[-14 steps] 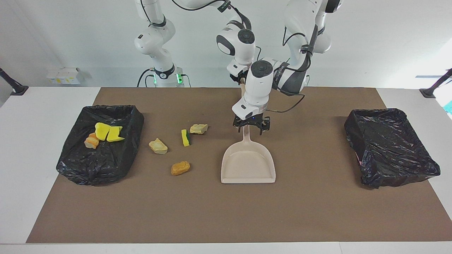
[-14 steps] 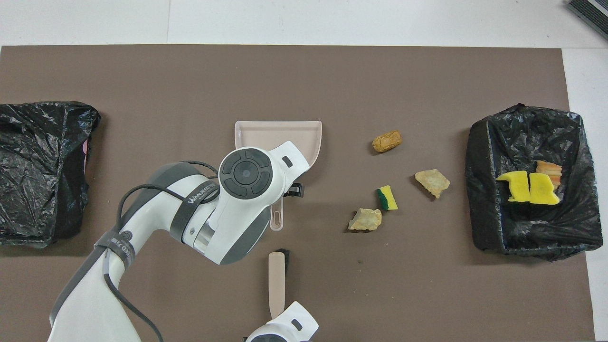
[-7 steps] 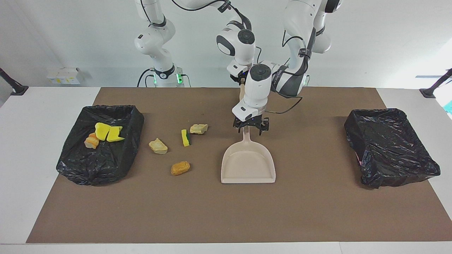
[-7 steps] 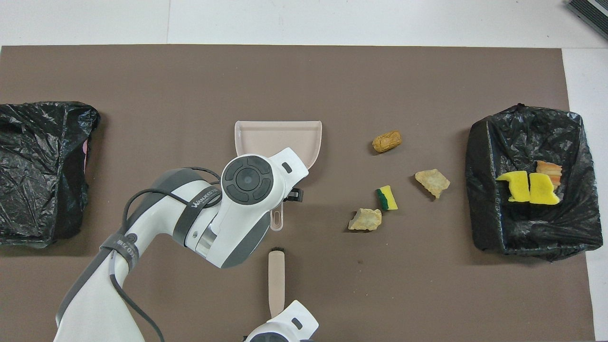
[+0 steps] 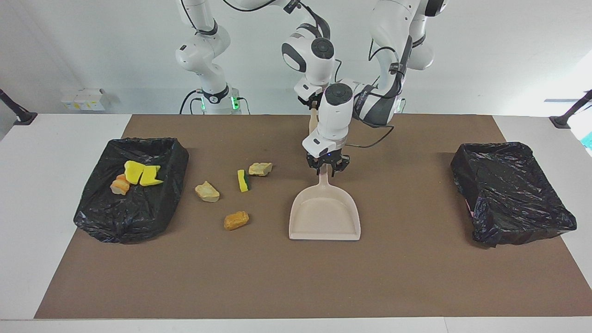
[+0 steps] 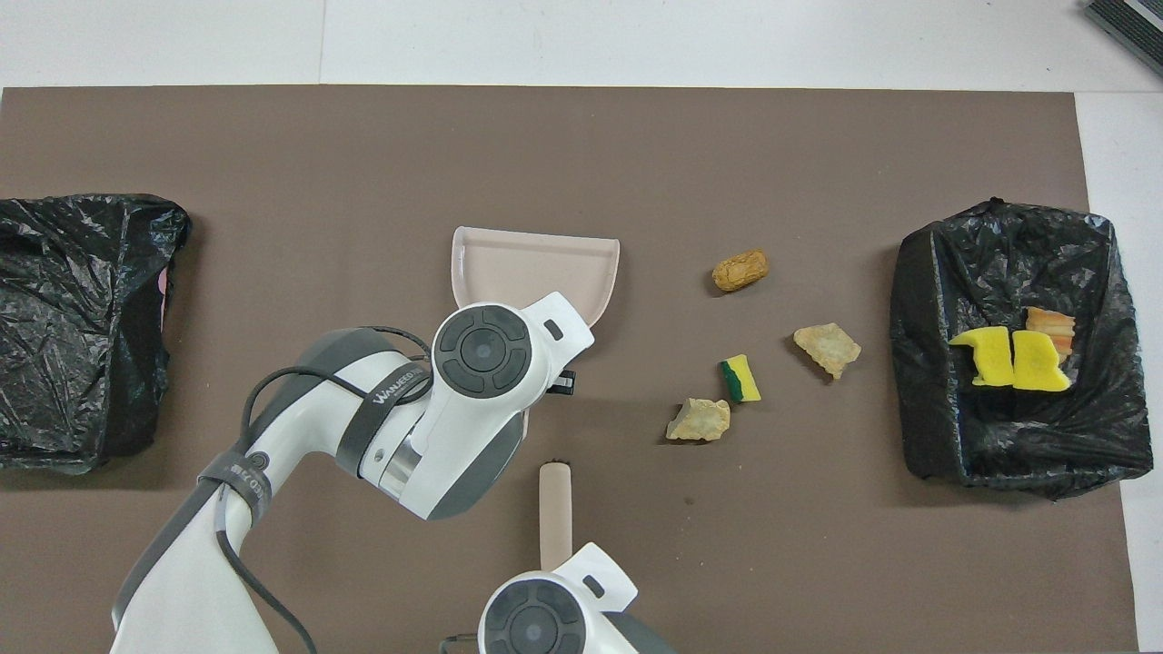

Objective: Sweep and dump trash in bin

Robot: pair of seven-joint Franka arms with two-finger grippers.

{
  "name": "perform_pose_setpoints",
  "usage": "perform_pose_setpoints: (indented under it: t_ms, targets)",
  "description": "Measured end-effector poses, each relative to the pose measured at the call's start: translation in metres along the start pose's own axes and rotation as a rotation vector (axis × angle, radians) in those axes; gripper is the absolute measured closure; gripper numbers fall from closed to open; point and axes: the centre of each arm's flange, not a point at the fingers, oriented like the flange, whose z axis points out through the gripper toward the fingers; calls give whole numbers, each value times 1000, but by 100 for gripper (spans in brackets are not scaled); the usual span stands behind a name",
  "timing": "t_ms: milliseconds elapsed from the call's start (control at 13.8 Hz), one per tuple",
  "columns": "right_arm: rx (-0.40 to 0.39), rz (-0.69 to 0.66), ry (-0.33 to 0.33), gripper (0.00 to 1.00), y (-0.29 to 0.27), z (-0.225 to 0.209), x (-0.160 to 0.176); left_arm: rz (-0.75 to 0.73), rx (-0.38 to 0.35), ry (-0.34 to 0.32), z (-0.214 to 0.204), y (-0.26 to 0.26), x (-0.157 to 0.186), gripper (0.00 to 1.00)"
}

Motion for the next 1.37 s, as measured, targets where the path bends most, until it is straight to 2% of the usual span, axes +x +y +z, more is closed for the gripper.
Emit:
perform_pose_setpoints:
  t_ms: [72, 289, 434, 795, 939, 1156, 1373]
  targets:
    - [0, 8, -4, 74, 16, -15, 9, 1, 4, -7, 0, -1, -1, 69]
    - [-15, 56, 22, 74, 66, -56, 32, 1, 18, -30, -9, -8, -2, 69]
    - [-21, 59, 25, 74, 97, -74, 47, 56, 31, -57, -17, -15, -4, 69]
    - [-38, 66, 46, 74, 165, -94, 92, 383, 42, -151, -26, -43, -7, 69]
    - [-87, 96, 62, 74, 202, -97, 113, 474, 32, -149, -30, -61, -1, 69]
    - [-110, 139, 84, 74, 268, -99, 148, 601, 17, -152, -39, -86, 5, 69]
    - [-169, 38, 141, 74, 313, -96, 180, 772, 37, -160, -43, -97, 6, 69]
